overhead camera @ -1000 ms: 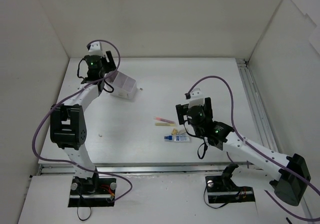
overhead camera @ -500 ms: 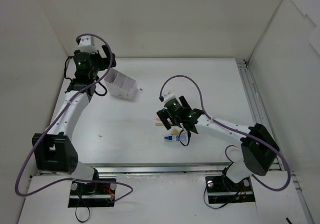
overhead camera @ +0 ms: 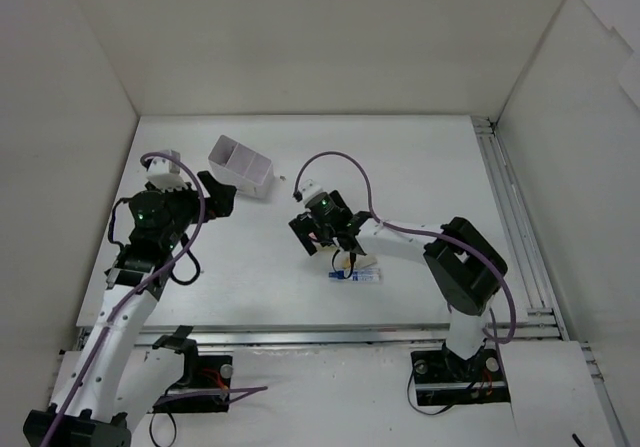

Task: Sort the stationery into containers
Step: Move the pen to the center of the board, then pick up the pen from the center of the board, then place the pen in the storage box.

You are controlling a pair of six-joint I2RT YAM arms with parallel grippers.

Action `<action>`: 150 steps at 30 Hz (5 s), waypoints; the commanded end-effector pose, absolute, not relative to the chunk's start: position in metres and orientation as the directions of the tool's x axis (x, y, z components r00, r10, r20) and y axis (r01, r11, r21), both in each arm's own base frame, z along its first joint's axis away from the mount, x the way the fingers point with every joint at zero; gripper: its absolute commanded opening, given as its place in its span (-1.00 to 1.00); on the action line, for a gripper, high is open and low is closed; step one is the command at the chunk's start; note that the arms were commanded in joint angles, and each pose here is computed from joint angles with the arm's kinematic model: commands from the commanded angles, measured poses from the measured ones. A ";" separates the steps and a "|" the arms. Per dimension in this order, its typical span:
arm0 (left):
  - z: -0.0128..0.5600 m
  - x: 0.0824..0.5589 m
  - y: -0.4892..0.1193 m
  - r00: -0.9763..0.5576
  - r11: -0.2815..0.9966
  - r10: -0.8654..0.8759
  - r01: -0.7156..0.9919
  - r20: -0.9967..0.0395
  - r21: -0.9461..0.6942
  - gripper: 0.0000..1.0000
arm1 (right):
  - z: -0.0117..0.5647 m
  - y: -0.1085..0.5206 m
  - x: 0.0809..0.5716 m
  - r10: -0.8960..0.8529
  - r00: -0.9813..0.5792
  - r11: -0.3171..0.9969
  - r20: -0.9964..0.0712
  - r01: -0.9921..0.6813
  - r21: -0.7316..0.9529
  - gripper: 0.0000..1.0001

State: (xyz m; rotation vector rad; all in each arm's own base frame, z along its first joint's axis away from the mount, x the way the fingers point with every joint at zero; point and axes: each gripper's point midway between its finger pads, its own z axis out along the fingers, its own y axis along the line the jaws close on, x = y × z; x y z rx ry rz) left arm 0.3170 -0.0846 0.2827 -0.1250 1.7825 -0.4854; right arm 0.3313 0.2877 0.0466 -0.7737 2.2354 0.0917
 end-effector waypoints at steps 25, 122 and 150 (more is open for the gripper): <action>0.291 0.291 -0.068 -0.213 0.911 -0.371 0.106 -0.904 -0.399 0.99 | 0.020 0.249 0.357 -0.292 -0.672 0.936 -0.681 -0.348 -0.058 0.96; 0.341 0.540 -0.029 -0.004 0.981 -0.175 -0.092 -0.985 -0.174 -1.00 | 0.223 0.229 0.267 0.027 -0.175 0.897 -0.984 -0.430 0.102 0.96; 0.336 0.529 -0.058 -0.084 0.948 -0.297 0.098 -0.951 -0.304 0.99 | 0.143 0.246 0.252 -0.419 -0.351 0.765 -0.837 -0.633 -0.117 0.96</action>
